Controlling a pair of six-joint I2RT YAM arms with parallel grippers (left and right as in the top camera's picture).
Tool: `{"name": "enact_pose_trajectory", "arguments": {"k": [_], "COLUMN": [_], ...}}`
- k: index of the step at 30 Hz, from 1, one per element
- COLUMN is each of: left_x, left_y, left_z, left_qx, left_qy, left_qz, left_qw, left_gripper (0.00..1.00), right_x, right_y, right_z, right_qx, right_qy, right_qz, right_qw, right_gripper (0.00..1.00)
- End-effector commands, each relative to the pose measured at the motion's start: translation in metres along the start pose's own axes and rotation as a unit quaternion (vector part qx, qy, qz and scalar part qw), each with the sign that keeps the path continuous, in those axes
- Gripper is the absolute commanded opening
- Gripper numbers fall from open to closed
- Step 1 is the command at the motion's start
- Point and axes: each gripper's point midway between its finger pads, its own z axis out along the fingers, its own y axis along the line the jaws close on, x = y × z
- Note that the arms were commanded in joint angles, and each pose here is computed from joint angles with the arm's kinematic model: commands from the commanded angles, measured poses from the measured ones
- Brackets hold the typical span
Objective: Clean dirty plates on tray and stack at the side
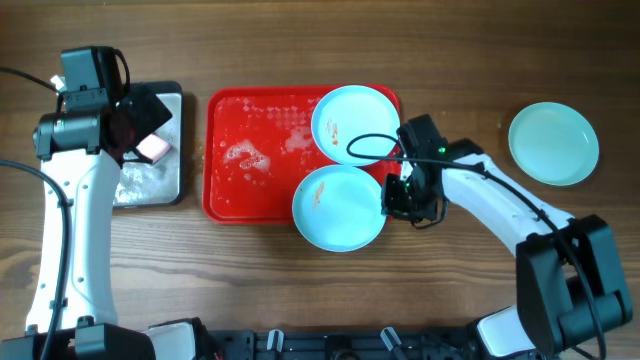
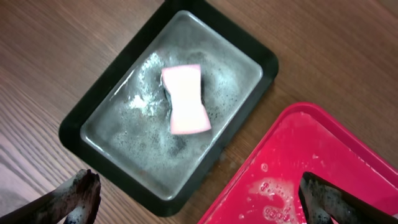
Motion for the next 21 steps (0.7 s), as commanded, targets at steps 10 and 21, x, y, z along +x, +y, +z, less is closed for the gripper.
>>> {"name": "enact_pose_trajectory", "arguments": {"k": [10, 21], "left_x": [-0.001, -0.001], "left_y": [0.0, 0.0], "left_z": [0.0, 0.0], "left_qx": [0.0, 0.0], "left_qy": [-0.001, -0.001], "left_qz": [-0.001, -0.001], "left_qw": [1.0, 1.0], "left_gripper": [1.0, 1.0], "right_x": [0.005, 0.003], "right_y": [0.006, 0.024], "right_z": [0.009, -0.014], "right_qx": [-0.031, -0.07], "right_qy": [0.008, -0.021], "right_qz": [0.004, -0.08], "right_qw": [0.999, 0.994], "right_gripper": [0.04, 0.04]}}
